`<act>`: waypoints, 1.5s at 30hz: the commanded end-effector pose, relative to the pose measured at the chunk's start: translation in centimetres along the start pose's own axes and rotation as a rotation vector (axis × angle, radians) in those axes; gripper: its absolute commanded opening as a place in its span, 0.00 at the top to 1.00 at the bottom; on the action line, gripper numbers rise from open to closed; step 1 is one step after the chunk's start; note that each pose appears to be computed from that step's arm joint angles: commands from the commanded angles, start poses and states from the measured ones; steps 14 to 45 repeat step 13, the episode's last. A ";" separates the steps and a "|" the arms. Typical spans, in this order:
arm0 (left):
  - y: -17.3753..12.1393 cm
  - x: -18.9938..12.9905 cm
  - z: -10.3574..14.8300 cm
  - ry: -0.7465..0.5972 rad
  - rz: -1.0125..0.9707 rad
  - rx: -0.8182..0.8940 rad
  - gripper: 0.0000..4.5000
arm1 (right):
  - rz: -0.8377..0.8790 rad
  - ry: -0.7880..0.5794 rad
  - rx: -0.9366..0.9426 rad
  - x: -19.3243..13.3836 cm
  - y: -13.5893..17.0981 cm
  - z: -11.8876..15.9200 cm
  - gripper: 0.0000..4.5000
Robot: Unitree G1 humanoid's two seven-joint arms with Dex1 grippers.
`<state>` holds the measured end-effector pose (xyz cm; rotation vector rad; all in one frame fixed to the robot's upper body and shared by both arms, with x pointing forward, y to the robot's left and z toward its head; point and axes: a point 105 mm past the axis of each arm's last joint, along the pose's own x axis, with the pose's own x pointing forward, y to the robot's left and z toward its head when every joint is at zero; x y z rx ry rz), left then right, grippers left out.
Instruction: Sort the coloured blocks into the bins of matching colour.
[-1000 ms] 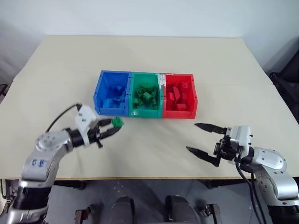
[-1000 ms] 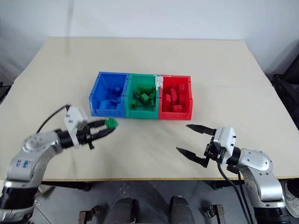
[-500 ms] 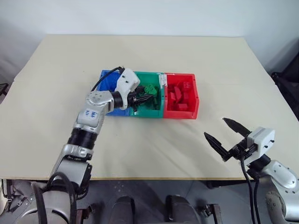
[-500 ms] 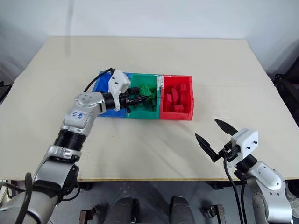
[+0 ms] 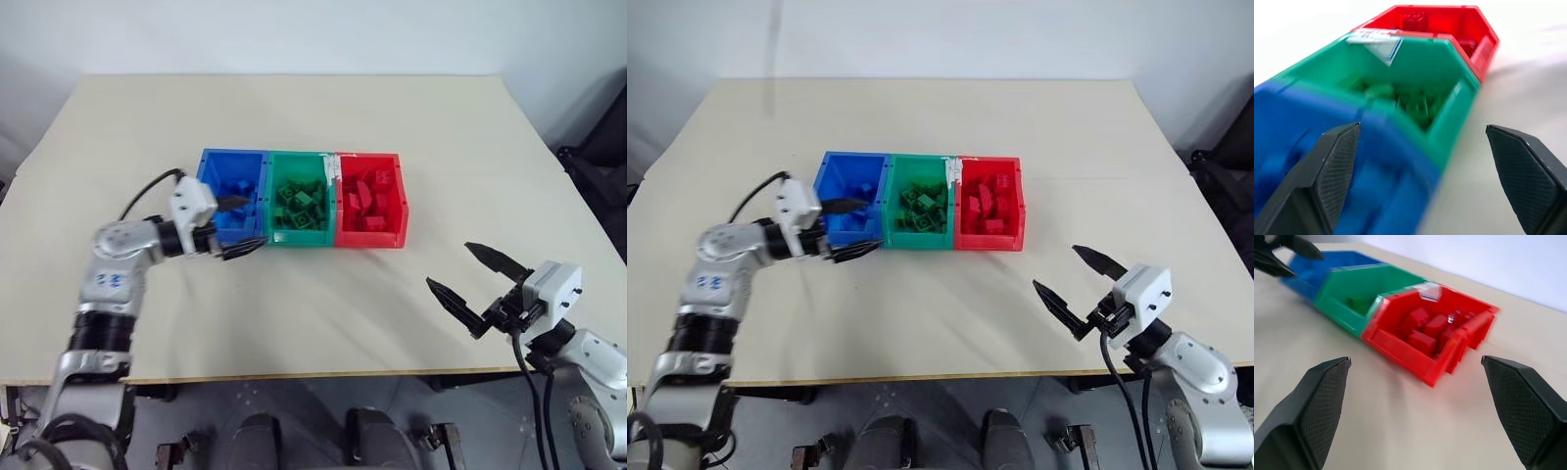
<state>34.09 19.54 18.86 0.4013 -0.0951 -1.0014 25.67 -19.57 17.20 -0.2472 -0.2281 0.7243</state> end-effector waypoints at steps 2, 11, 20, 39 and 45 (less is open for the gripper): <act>-0.7 -4.2 -0.5 0.074 0.052 0.043 0.03 | 0.125 0.023 -0.028 0.7 0.0 -0.2 0.00; -2.5 -7.8 -3.2 0.123 0.191 0.002 0.03 | 0.196 0.043 -0.052 1.2 -1.3 -1.0 0.00; -2.7 -7.3 -3.1 0.105 0.223 0.000 0.03 | 0.193 0.039 -0.040 1.2 -1.3 -1.1 0.00; -2.7 -7.3 -3.1 0.105 0.223 0.000 0.03 | 0.193 0.039 -0.040 1.2 -1.3 -1.1 0.00; -2.7 -7.3 -3.1 0.105 0.223 0.000 0.03 | 0.193 0.039 -0.040 1.2 -1.3 -1.1 0.00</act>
